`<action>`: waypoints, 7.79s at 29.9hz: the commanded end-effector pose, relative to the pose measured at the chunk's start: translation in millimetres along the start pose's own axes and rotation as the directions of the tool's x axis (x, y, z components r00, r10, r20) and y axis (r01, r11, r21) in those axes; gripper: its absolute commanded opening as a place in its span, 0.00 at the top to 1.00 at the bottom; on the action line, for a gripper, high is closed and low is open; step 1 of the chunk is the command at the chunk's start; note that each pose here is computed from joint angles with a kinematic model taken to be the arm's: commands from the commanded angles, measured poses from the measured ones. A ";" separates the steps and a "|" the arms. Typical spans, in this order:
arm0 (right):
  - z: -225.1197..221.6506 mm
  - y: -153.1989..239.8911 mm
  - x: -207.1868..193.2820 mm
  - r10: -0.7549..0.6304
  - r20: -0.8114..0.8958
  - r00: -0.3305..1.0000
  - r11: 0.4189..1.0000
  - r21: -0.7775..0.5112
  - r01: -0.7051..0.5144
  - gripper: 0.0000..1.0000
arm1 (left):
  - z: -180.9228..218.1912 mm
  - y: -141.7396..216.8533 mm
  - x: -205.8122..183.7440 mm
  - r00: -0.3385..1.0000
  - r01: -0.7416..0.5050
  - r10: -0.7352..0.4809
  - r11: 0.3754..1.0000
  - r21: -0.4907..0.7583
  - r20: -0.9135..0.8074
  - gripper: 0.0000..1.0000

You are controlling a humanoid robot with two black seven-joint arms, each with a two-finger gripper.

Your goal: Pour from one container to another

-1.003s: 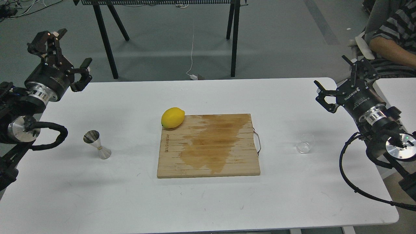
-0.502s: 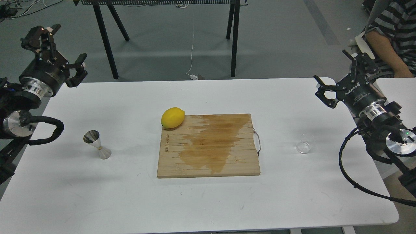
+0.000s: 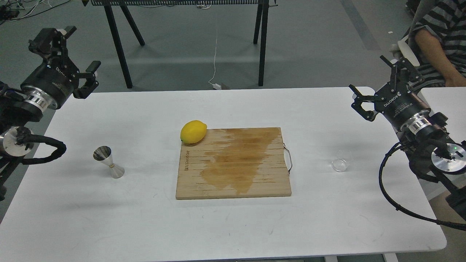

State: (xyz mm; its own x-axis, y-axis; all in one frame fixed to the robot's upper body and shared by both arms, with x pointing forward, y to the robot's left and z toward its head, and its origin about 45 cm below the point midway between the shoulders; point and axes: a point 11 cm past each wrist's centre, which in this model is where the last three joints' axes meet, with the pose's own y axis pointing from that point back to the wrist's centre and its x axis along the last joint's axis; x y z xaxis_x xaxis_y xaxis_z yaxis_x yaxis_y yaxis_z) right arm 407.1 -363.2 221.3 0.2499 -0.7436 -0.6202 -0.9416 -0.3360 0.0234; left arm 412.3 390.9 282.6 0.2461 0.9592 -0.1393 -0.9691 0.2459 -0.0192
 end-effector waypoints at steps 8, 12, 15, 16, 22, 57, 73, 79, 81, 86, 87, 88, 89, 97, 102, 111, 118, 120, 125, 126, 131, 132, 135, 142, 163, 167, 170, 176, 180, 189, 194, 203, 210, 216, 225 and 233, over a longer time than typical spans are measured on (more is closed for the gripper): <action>0.4 1.3 8.6 0.055 -0.008 0.998 0.998 -0.011 -0.055 0.01 | 29.0 41.8 -14.7 0.945 0.126 -0.152 0.986 0.107 0.289 0.00; 0.3 1.4 9.1 0.057 -0.009 0.998 0.998 -0.011 -0.057 0.01 | 0.2 71.8 -24.4 0.886 0.138 -0.218 0.966 0.216 0.408 0.00; 2.1 2.1 9.4 0.057 -0.011 0.998 0.998 -0.018 -0.058 0.01 | -11.4 85.2 -32.3 0.829 0.150 -0.262 0.955 0.254 0.495 0.00; 2.6 2.5 9.9 0.059 -0.010 0.998 0.998 -0.019 -0.059 0.01 | -14.8 89.1 -32.2 0.807 0.143 -0.264 0.955 0.259 0.528 0.00; 5.3 5.0 12.1 0.063 -0.012 0.998 0.998 -0.027 -0.064 0.01 | -30.9 103.5 -27.5 0.530 0.101 -0.267 0.962 0.253 0.805 0.00; 9.5 7.2 13.3 0.062 -0.027 0.998 0.997 -0.051 -0.064 0.01 | -149.6 165.6 -13.0 -0.046 0.017 -0.357 0.933 0.358 0.933 0.01; 18.5 5.4 10.6 0.054 -0.030 0.998 0.995 -0.077 -0.056 0.01 | -173.8 179.2 21.5 -0.010 -0.132 -0.409 0.905 0.404 0.913 0.02; 19.1 5.0 10.0 0.053 -0.031 0.998 0.995 -0.079 -0.055 0.01 | -186.1 173.5 20.9 0.014 -0.149 -0.404 0.904 0.402 0.915 0.02; 18.0 4.8 9.9 0.052 -0.033 0.998 0.995 -0.078 -0.055 0.01 | -189.8 173.4 22.7 0.018 -0.158 -0.407 0.901 0.404 0.913 0.02; 16.2 5.7 11.3 0.056 -0.037 0.998 0.995 -0.077 -0.059 0.01 | -192.8 163.4 20.8 0.022 -0.159 -0.395 0.906 0.393 0.918 0.03; 16.2 5.9 11.8 0.058 -0.037 0.998 0.995 -0.077 -0.060 0.01 | -194.7 164.4 21.5 0.025 -0.162 -0.403 0.902 0.401 0.915 0.03; 16.2 5.9 11.8 0.058 -0.037 0.998 0.995 -0.077 -0.060 0.01 | -195.8 162.6 19.5 0.030 -0.158 -0.405 0.901 0.404 0.914 0.03; 16.6 6.0 11.8 0.058 -0.038 0.998 0.995 -0.078 -0.061 0.01 | -196.2 160.5 17.9 0.034 -0.155 -0.404 0.901 0.405 0.914 0.03; 17.1 6.4 12.2 0.059 -0.037 0.998 0.995 -0.079 -0.062 0.01 | -204.8 153.6 5.9 0.049 -0.136 -0.400 0.905 0.403 0.915 0.03; 17.1 6.4 12.2 0.059 -0.037 0.998 0.995 -0.079 -0.062 0.01 | -211.8 147.9 5.3 0.062 -0.147 -0.397 0.904 0.402 0.916 0.03; 17.1 6.4 12.2 0.059 -0.037 0.998 0.995 -0.079 -0.062 0.01 | -216.7 137.9 9.4 0.069 -0.174 -0.389 0.902 0.395 0.919 0.07; 16.6 6.0 11.8 0.058 -0.038 0.998 0.995 -0.078 -0.061 0.01 | -219.9 137.8 13.9 0.053 -0.182 -0.409 0.893 0.411 0.911 0.36; 17.1 6.4 12.2 0.059 -0.037 0.998 0.995 -0.079 -0.062 0.01 | -220.9 134.9 12.5 0.041 -0.172 -0.418 0.892 0.418 0.908 0.44; 17.1 6.4 12.4 0.060 -0.038 0.997 0.995 -0.079 -0.063 0.01 | -221.6 132.3 10.1 0.034 -0.161 -0.422 0.892 0.422 0.906 0.56; 17.1 6.4 12.4 0.060 -0.038 0.997 0.995 -0.079 -0.063 0.01 | -222.0 132.7 10.3 0.033 -0.161 -0.424 0.891 0.424 0.905 0.61; 17.1 6.4 12.4 0.060 -0.038 0.997 0.995 -0.079 -0.063 0.01 | -221.4 131.6 10.0 0.032 -0.159 -0.423 0.892 0.422 0.906 0.91; 16.4 6.7 12.7 0.061 -0.039 0.997 0.995 -0.077 -0.064 0.01 | -220.7 130.8 10.4 0.031 -0.161 -0.421 0.893 0.420 0.907 0.93; 16.6 6.0 12.0 0.059 -0.038 0.998 0.995 -0.078 -0.062 0.01 | -220.2 130.1 10.5 0.034 -0.162 -0.418 0.894 0.418 0.908 0.96; 16.4 6.0 12.0 0.059 -0.038 0.998 0.995 -0.077 -0.062 0.01 | -216.5 125.7 7.1 0.031 -0.151 -0.402 0.903 0.402 0.915 1.00; 1.3 18.2 33.7 0.117 -0.133 0.984 0.988 -0.081 -0.129 0.01 | -149.0 60.1 -78.0 -0.125 0.159 -0.140 0.974 0.160 0.982 1.00; -1.0 19.0 34.7 0.121 -0.137 0.983 0.988 -0.078 -0.133 0.01 | -144.0 38.6 -109.1 -0.097 0.222 -0.104 0.967 0.124 0.990 1.00; -2.6 18.8 34.9 0.124 -0.139 0.983 0.988 -0.075 -0.135 0.01 | -144.5 23.8 -143.3 -0.103 0.312 -0.103 0.941 0.131 0.989 1.00; -3.2 18.5 35.6 0.133 -0.141 0.981 0.987 -0.073 -0.144 0.01 | -153.0 7.6 -195.6 -0.126 0.432 -0.134 0.885 0.176 0.983 1.00; -5.8 20.7 38.0 0.141 -0.147 0.979 0.986 -0.071 -0.153 0.01 | -170.4 3.1 -207.6 -0.138 0.443 -0.167 0.871 0.212 0.976 1.00; -12.4 20.1 40.0 0.149 -0.155 0.977 0.985 -0.060 -0.159 0.01 | -205.3 -2.8 -247.9 -0.194 0.512 -0.222 0.808 0.292 0.955 1.00; -12.4 20.1 40.0 0.149 -0.155 0.977 0.985 -0.060 -0.159 0.01 | -218.5 -3.7 -253.9 -0.205 0.514 -0.243 0.798 0.316 0.948 1.00; -10.9 19.5 39.4 0.145 -0.152 0.978 0.986 -0.061 -0.156 0.01 | -237.3 -3.0 -274.8 -0.219 0.530 -0.236 0.786 0.318 0.947 1.00; -11.5 19.8 39.6 0.146 -0.154 0.977 0.986 -0.060 -0.157 0.01 | -248.6 -2.8 -282.1 -0.225 0.519 -0.253 0.786 0.336 0.941 1.00; -11.4 19.8 39.4 0.145 -0.153 0.978 0.986 -0.061 -0.155 0.01 | -258.9 -5.4 -253.0 -0.278 0.446 -0.278 0.811 0.380 0.919 1.00; -10.9 20.2 39.7 0.144 -0.153 0.978 0.986 -0.062 -0.155 0.01 | -255.4 -8.8 -250.6 -0.281 0.444 -0.257 0.819 0.362 0.925 1.00; -10.3 19.9 39.4 0.143 -0.152 0.978 0.986 -0.062 -0.154 0.01 | -256.4 -6.3 -251.2 -0.276 0.454 -0.249 0.817 0.354 0.928 0.92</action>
State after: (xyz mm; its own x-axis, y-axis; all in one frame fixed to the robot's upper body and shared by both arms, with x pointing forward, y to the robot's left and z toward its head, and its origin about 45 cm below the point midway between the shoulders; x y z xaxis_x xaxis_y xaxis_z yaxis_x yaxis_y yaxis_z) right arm 400.5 -405.3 205.6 0.1436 -0.8633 -0.4839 -0.9530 -0.2524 0.1675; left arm 353.8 112.7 64.5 0.1892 -0.1979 0.9618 -0.6777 0.6825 0.2737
